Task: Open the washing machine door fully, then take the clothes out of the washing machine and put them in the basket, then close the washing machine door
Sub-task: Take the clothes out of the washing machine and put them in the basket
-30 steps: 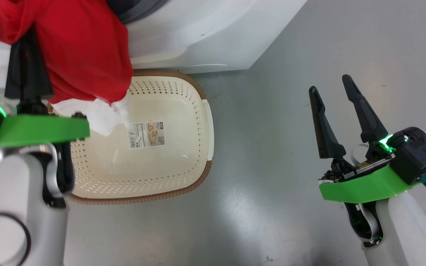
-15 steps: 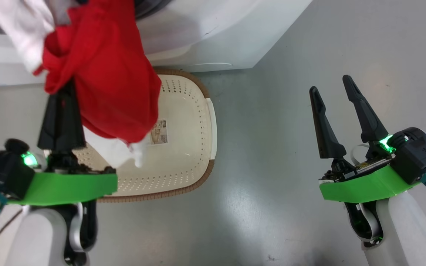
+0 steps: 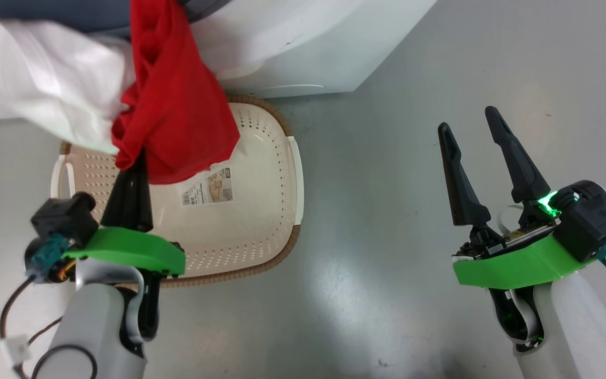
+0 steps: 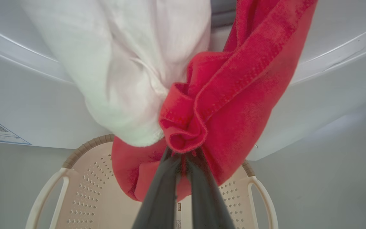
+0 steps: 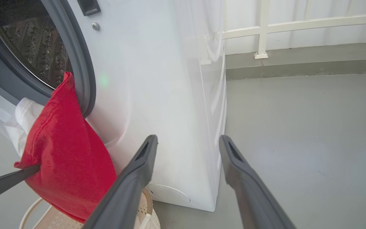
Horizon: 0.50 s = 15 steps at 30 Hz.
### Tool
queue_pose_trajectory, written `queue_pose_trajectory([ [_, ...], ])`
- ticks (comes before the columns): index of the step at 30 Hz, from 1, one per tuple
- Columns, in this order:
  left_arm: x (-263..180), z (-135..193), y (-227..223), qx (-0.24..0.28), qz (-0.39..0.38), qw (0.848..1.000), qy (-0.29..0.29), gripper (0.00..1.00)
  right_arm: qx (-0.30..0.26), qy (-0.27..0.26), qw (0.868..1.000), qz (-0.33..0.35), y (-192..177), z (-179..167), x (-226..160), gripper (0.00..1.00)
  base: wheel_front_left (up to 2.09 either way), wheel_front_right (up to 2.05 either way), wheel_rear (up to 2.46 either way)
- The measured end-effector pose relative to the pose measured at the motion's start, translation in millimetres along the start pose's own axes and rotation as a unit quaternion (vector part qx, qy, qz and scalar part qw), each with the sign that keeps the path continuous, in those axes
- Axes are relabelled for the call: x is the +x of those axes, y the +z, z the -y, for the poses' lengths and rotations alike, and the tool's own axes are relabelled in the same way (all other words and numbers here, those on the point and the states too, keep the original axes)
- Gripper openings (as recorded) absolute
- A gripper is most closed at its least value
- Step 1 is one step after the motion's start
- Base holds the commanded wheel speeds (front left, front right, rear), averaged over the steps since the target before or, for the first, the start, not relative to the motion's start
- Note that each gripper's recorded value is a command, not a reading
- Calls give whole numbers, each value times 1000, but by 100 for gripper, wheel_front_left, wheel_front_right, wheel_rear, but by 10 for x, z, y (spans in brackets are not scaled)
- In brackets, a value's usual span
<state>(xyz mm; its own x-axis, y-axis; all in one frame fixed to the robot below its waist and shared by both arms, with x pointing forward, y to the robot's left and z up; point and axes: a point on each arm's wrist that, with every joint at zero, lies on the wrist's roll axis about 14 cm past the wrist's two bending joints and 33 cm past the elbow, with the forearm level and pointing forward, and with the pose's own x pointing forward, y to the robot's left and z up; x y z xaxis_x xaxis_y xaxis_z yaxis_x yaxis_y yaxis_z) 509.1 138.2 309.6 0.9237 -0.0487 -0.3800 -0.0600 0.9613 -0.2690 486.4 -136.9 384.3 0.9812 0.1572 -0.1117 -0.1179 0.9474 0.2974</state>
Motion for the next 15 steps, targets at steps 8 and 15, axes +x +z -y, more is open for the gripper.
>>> queue_pose_trajectory([
  [8, 116, -58, -417, -13, -62, 998, 9, 0, -1, -5, 1000, -4, -31, 39, -9, 100, 0, 0, 0],
  [15, 191, -133, -749, -7, -122, 992, 25, 0, 0, -2, 1000, -7, -68, 28, 16, 100, 0, 0, 0],
])
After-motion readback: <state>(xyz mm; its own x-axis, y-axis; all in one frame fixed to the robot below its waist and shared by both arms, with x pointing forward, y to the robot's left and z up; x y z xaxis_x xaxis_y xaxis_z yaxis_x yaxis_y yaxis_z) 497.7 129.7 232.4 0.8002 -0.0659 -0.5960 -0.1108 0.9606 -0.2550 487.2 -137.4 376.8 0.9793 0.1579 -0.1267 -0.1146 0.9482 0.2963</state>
